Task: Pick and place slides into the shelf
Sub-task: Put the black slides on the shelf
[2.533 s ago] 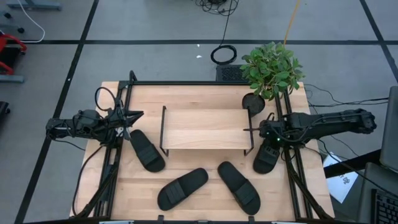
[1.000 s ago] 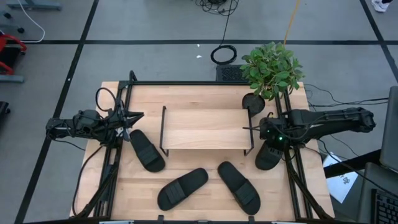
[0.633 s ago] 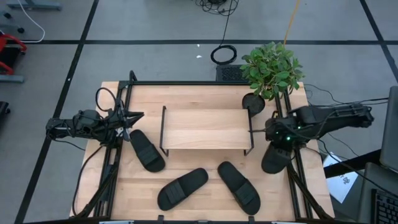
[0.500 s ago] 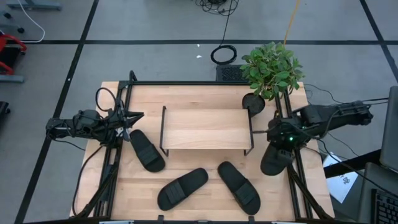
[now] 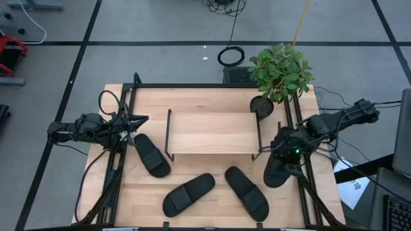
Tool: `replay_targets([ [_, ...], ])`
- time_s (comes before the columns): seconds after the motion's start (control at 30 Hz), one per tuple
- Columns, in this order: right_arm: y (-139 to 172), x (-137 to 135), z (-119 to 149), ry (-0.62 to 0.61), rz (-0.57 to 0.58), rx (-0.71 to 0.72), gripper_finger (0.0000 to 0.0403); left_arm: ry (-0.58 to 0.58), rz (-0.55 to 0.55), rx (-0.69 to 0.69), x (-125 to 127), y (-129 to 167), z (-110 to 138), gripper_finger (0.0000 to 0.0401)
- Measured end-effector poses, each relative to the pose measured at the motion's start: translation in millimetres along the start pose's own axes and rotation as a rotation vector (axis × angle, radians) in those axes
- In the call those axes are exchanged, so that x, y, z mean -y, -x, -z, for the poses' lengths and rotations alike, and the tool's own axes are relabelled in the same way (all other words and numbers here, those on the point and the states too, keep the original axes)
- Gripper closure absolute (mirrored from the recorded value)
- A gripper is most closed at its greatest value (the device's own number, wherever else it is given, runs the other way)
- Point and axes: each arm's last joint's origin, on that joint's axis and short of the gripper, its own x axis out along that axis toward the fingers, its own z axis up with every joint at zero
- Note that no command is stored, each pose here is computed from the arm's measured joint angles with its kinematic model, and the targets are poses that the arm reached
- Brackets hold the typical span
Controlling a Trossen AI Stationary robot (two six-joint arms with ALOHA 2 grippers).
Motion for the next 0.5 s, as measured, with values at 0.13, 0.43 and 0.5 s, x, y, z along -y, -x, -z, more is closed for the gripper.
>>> replay_targets([
  [0.13,-5.6,-3.4,-0.7,0.017,0.009,-0.025,0.0402,0.000,0.000,0.000,0.0,0.0,0.0,0.0364],
  [0.43,-7.5,-5.5,1.2,0.010,0.029,-0.022,0.0402,0.005,0.000,-0.001,0.0,0.0,0.1,0.0364],
  [0.5,-7.5,-5.9,0.7,0.017,0.026,-0.017,0.0402,0.005,0.000,-0.002,0.0,0.0,0.2,0.0364],
])
